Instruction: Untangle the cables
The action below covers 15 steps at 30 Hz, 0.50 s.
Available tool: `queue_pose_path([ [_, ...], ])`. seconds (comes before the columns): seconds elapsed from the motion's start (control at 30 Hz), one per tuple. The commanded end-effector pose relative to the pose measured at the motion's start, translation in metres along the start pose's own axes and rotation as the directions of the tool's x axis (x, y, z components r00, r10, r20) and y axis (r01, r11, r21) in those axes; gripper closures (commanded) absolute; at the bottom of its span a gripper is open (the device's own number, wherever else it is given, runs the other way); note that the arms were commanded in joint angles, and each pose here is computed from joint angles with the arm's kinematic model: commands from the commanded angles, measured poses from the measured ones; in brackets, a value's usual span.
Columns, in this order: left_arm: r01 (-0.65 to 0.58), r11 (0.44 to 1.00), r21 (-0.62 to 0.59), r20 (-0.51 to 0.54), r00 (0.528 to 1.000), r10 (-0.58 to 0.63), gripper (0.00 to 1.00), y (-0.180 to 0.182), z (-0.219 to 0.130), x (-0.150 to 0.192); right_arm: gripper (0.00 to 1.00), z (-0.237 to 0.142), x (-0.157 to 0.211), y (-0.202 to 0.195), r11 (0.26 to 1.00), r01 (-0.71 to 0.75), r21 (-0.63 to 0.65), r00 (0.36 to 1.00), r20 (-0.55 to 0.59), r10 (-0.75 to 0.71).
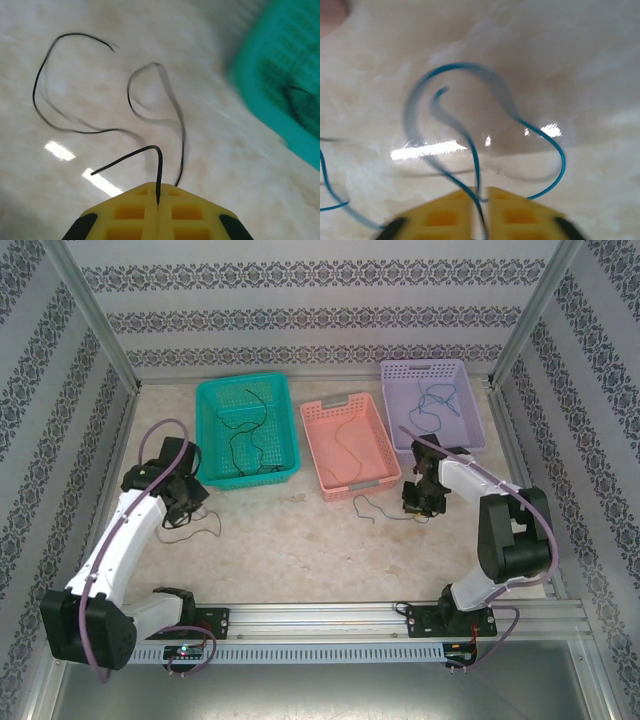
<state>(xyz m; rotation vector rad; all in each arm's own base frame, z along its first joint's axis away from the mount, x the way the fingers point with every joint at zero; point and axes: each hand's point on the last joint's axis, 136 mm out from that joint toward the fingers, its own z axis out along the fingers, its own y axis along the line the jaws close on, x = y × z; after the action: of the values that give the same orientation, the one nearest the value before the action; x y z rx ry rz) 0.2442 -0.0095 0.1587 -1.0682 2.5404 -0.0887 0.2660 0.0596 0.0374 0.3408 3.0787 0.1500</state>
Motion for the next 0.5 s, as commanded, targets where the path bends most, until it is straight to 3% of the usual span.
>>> queue_pose_path([
  [0.0, 0.049, 0.98, 0.193, 0.088, 0.994, -0.067, 1.0, -0.034, -0.069, -0.016, 0.7, -0.024, -0.003, 0.013, 0.999, 0.052, 0.015, 0.991, 0.123, -0.053],
  [0.13, -0.014, 0.918, 0.395, 0.127, 0.991, -0.04, 1.0, -0.072, -0.131, -0.026, 0.57, -0.059, -0.002, 0.039, 0.987, 0.159, 0.004, 0.954, 0.258, -0.155],
  [0.27, -0.143, 0.791, 0.595, 0.106, 0.989, 0.099, 1.0, -0.125, -0.164, -0.02, 0.52, -0.104, -0.001, 0.071, 0.965, 0.261, -0.028, 0.88, 0.418, -0.226],
  [0.4, -0.254, 0.654, 0.712, 0.101, 0.96, 0.263, 1.0, -0.163, -0.18, -0.005, 0.5, -0.164, 0.007, 0.126, 0.883, 0.424, -0.199, 0.759, 0.61, -0.228],
  [0.47, -0.287, 0.565, 0.774, 0.123, 0.943, 0.311, 1.0, -0.179, -0.191, 0.002, 0.49, -0.193, 0.014, 0.154, 0.81, 0.475, -0.343, 0.742, 0.652, -0.159],
])
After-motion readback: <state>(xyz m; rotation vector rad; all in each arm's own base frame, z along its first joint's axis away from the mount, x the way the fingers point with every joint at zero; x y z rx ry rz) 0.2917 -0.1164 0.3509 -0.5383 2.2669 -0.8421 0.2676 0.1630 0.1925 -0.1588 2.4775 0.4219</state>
